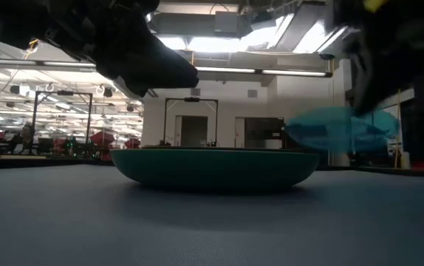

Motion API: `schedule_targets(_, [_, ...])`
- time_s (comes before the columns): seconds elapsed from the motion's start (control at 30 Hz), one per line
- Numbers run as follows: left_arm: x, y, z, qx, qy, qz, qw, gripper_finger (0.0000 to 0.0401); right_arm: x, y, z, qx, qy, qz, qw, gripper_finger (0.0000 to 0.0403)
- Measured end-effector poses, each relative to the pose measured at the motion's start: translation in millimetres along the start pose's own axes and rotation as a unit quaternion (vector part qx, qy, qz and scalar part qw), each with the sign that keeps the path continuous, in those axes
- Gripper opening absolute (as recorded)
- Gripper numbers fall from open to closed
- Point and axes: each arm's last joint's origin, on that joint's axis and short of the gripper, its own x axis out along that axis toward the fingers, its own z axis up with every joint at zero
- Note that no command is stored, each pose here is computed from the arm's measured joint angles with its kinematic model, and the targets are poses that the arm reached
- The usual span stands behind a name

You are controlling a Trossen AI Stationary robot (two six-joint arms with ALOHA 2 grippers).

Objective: Stack plastic plates
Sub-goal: Stack the blue plate on top of the light pink plate

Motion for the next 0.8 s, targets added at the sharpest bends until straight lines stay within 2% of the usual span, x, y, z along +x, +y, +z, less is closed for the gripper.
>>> schedule_targets(0.13, [-4, -4, 2, 0.000, 0.000, -0.010, 1.000, 0.0092, -15, 0, 16, -0.035, -0.049, -0.005, 0.998, 0.0000])
schedule_targets(0.23, [-12, -9, 7, -0.001, -0.001, -0.022, 1.000, 0.0092, -22, 4, 27, -0.061, -0.089, 0.012, 0.994, 0.0000])
schedule_targets(0.43, [-39, -20, 16, 0.014, 0.007, -0.045, 0.999, 0.0092, -27, 12, 44, -0.128, -0.171, 0.039, 0.976, 0.0000])
schedule_targets(0.53, [-57, -22, 11, 0.008, 0.005, -0.054, 0.998, 0.0092, -29, 12, 52, -0.154, -0.204, 0.048, 0.966, 0.0000])
schedule_targets(0.8, [-89, -14, -19, -0.060, 0.005, -0.043, 0.997, 0.0092, -22, 6, 75, -0.198, -0.259, 0.071, 0.943, 0.0000])
